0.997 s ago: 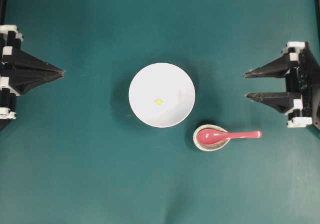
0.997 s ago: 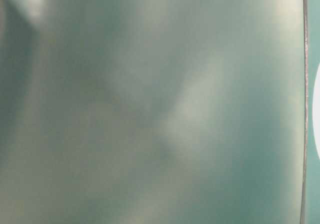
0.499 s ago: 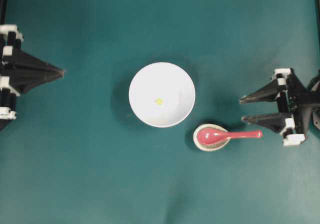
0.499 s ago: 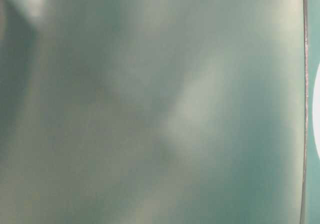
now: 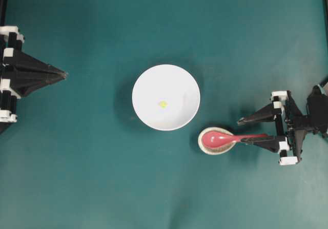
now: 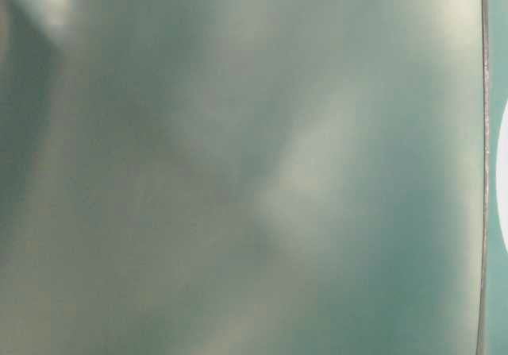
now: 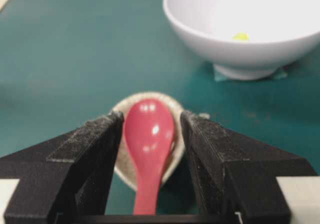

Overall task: Scoop the yellow hexagonal prism block from the bowl with a spoon using the right arm.
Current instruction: 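Close the right gripper on the red spoon handle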

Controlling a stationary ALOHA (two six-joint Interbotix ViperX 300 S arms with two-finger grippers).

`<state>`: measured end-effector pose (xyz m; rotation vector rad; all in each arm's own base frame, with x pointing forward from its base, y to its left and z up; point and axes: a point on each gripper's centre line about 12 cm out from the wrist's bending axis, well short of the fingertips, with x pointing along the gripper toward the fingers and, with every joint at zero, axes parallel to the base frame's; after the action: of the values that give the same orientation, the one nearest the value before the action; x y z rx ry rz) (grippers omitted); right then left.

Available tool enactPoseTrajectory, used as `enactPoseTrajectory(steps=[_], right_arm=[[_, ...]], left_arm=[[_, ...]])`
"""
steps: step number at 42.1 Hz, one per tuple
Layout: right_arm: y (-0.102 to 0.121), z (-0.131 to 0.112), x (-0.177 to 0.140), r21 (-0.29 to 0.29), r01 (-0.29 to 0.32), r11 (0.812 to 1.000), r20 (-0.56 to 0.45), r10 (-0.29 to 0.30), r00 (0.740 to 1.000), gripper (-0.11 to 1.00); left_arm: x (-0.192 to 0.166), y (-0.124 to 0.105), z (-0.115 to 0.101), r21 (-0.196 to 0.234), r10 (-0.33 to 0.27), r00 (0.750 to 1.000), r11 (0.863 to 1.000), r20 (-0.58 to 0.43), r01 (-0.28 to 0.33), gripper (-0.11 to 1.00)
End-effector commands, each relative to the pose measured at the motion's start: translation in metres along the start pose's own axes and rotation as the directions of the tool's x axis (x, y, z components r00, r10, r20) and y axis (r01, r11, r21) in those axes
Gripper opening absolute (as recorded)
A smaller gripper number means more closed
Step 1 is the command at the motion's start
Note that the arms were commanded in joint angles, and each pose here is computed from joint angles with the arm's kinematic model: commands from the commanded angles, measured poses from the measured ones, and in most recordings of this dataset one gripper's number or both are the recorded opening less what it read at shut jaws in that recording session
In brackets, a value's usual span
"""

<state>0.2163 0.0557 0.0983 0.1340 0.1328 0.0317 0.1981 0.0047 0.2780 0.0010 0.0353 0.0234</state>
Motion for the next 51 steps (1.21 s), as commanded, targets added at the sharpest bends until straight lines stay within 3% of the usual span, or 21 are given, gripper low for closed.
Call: enactPoseTrajectory(steps=[1,51], right_arm=[[0.002,0.001,0.001,0.003,0.001,1.000,0.014,-0.001,1.000,0.56],[0.004,-0.030,0.003,-0.013,0.020,1.000,-0.172,-0.022,0.985,0.55]], left_arm=[[0.002,0.000,0.004,0.000,0.001,1.000,1.000,0.008,-0.001,0.00],[0.002,0.000,0.003,0.001,0.001,1.000,1.000,0.006,-0.001,0.00]])
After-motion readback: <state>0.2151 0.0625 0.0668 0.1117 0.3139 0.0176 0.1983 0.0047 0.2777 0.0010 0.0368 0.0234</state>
